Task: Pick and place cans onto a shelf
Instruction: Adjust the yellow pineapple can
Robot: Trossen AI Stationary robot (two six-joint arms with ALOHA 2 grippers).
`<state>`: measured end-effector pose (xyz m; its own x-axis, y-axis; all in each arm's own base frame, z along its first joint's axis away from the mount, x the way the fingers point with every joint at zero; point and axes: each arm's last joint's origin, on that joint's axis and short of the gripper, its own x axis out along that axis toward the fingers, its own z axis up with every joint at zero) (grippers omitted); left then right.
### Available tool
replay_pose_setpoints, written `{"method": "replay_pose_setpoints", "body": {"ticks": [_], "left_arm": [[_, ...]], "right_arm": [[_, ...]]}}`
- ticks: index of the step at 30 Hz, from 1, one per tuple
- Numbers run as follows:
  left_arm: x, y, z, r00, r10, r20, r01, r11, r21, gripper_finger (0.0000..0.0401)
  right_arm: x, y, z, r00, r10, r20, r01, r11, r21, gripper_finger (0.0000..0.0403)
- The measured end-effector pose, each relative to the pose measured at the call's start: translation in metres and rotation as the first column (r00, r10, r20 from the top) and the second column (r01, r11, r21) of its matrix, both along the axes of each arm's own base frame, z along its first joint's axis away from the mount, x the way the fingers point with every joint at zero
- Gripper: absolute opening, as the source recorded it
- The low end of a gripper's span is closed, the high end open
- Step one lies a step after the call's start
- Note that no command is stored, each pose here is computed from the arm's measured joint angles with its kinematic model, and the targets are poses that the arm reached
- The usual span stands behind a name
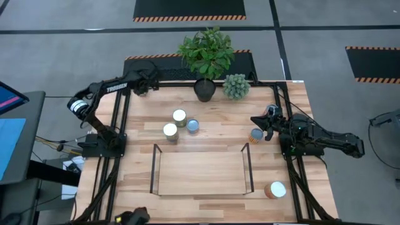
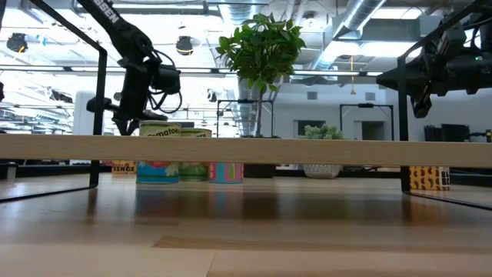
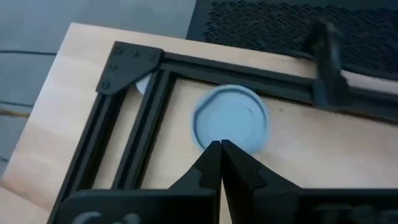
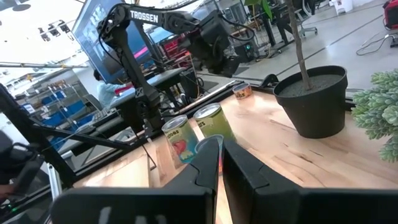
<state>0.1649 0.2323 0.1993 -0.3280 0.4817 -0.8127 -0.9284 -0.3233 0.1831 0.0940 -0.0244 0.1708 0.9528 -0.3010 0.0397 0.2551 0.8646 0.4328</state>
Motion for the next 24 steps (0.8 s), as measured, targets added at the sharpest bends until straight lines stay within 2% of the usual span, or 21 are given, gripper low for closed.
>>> {"method": "replay_pose_setpoints", "body": {"ticks": [6,15,24], "left_arm": [[-0.012,0.010,0.000,1.000,0.025,0.002,-0.025,1.000,-0.010,0.0000],[-0.015,0.030,0.004,0.995,0.042,0.090,-0.053,0.990,0.129,0.0000],[-0.019,0.033,0.001,0.998,0.015,0.063,-0.020,0.996,0.088,0.0000]], "right_arm": [[0.000,0.000,0.000,1.000,-0.001,-0.002,0.001,1.000,0.000,0.0047],[0.000,0.000,0.000,1.000,-0.003,-0.006,0.003,1.000,-0.006,0.0047],[0.000,0.000,0.000,1.000,-0.004,-0.005,0.004,1.000,-0.006,0.0047]]}}
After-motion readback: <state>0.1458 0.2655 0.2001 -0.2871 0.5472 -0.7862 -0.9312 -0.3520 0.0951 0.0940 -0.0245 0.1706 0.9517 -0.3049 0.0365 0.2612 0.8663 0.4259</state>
